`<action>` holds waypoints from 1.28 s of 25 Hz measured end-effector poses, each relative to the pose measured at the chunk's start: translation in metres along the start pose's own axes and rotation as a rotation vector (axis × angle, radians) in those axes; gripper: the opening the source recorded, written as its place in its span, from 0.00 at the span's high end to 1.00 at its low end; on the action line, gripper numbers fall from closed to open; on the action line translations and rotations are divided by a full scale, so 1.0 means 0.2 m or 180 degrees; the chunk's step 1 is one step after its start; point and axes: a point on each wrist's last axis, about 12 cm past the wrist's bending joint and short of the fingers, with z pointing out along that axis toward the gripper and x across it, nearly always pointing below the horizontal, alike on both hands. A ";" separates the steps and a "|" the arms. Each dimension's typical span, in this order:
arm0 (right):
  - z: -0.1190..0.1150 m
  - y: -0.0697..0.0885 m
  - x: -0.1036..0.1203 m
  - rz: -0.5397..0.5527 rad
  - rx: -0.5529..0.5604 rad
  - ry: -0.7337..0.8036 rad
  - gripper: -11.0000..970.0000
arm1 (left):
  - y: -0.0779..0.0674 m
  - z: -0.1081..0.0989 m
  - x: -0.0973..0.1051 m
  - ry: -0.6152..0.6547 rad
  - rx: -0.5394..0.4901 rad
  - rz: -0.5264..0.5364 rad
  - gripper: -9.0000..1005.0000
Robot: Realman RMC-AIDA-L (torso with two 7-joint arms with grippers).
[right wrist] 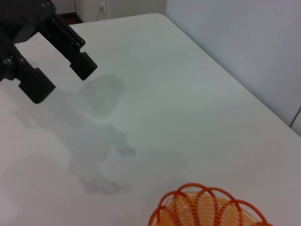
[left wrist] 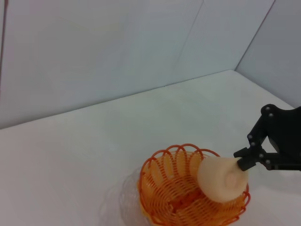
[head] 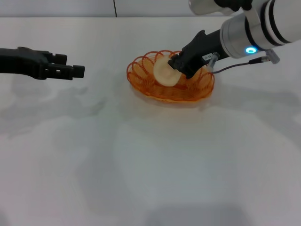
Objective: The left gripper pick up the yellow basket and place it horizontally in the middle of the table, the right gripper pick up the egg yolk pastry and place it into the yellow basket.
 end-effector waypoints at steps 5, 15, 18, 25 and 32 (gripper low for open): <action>0.00 0.00 0.00 -0.0002 0.0000 -0.0030 0.97 | 0.00 0.01 0.01 -0.0003 0.0012 -0.0016 0.18; 0.00 0.02 -0.01 -0.0021 -0.0066 -0.0091 0.86 | -0.01 0.01 0.01 -0.0003 0.0022 -0.0026 0.18; -0.01 0.01 -0.01 -0.0017 -0.0058 -0.0090 0.77 | -0.01 0.01 0.01 -0.0002 0.0023 -0.0025 0.19; -0.06 0.00 0.02 -0.0027 0.0045 -0.0217 0.53 | -0.01 0.01 0.01 -0.0005 0.0020 -0.0028 0.19; -0.23 -0.06 0.14 0.0207 0.0363 -0.0455 0.36 | 0.00 -0.01 0.01 -0.0049 -0.0013 -0.0036 0.19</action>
